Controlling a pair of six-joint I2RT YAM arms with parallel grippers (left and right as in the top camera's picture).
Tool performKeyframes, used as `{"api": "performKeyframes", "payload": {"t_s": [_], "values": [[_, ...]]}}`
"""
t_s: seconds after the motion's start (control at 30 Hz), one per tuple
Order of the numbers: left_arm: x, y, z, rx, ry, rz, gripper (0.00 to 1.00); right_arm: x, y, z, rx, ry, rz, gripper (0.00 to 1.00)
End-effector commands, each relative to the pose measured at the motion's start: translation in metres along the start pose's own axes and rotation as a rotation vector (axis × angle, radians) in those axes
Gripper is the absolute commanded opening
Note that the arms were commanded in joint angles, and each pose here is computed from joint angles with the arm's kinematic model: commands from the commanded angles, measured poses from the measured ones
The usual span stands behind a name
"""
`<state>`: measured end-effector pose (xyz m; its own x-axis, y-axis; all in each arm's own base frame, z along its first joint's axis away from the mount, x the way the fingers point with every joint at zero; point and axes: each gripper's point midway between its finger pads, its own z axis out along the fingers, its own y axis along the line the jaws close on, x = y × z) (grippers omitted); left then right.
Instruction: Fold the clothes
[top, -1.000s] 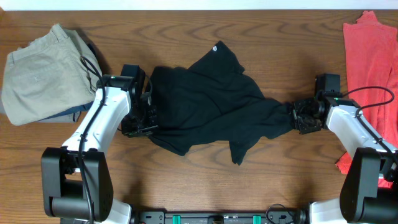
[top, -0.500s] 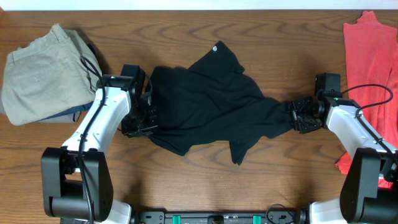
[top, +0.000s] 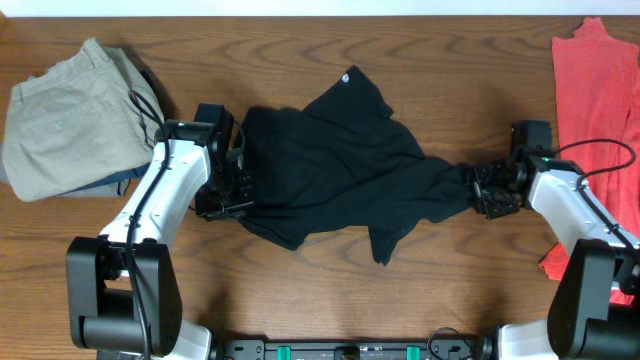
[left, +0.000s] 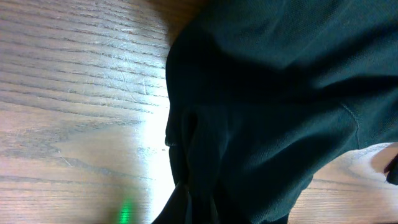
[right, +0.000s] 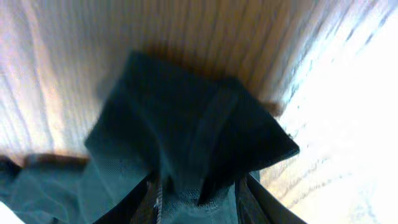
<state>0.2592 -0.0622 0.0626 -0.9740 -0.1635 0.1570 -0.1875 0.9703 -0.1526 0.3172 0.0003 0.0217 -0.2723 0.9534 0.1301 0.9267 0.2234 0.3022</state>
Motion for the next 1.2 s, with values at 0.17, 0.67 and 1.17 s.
{"api": "performKeyframes", "payload": {"t_s": [0.17, 0.67, 1.17], "values": [[0.0009, 0.0042, 0.0023, -0.015, 0.007, -0.016, 0.06, -0.0106, 0.0097, -0.0128, -0.043, -0.046, -0.023, 0.38], [0.0011, 0.0043, 0.0023, -0.015, 0.008, -0.016, 0.06, -0.0106, 0.0065, -0.0113, -0.027, -0.058, -0.069, 0.39], [0.0011, 0.0043, 0.0023, -0.015, 0.008, -0.016, 0.06, -0.0037, 0.0047, -0.0057, -0.009, -0.052, -0.087, 0.34]]}}
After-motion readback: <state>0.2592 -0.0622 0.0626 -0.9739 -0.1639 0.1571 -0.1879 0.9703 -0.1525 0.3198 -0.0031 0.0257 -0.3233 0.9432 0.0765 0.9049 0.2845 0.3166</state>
